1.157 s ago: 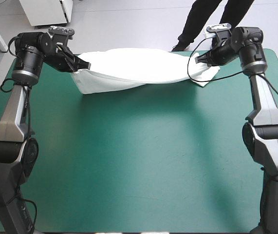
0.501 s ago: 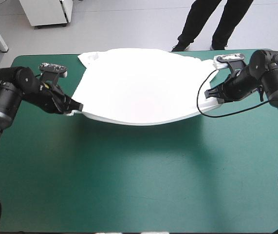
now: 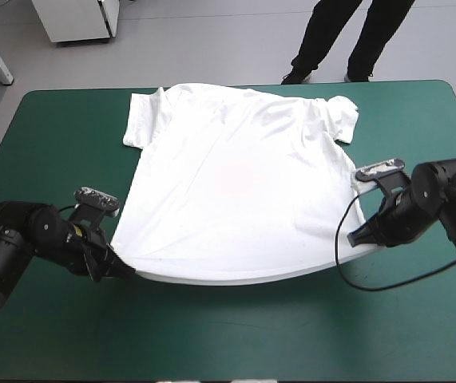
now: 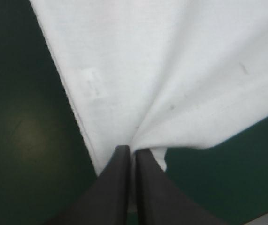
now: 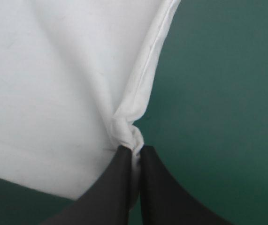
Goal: Fold the cloth
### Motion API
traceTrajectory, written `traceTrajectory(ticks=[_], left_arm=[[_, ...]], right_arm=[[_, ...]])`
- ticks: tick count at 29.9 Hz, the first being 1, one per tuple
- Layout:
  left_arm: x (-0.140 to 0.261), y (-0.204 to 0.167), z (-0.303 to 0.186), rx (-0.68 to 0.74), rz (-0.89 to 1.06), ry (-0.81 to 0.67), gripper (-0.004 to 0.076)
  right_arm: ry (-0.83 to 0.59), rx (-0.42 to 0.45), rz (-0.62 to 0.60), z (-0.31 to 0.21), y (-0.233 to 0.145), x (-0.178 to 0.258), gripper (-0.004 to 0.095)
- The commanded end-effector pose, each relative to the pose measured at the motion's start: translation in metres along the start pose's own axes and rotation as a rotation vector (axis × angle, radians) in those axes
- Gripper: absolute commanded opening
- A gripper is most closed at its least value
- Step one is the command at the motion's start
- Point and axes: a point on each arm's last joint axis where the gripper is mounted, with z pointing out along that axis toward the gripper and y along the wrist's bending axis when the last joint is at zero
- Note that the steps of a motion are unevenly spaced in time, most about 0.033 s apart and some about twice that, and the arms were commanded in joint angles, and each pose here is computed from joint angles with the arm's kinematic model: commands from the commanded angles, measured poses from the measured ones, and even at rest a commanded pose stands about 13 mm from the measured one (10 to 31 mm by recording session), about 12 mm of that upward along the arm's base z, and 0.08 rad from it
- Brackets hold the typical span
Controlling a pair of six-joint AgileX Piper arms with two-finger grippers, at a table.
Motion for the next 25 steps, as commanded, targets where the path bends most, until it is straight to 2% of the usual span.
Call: traceTrajectory(ticks=[1, 12, 25], left_arm=[[0.017, -0.007, -0.006, -0.014, 0.002, -0.034, -0.0022], [0.074, -0.017, 0.014, 0.022, -0.056, 0.073, -0.0022], [0.108, -0.023, 0.025, 0.038, -0.072, 0.097, -0.0022]], right_arm=[[0.001, 0.003, -0.014, -0.006, 0.008, 0.029, -0.0012], [0.126, -0.054, 0.013, 0.028, 0.024, 0.095, -0.0013], [0.186, -0.079, 0.023, 0.044, 0.03, 0.12, -0.0013]])
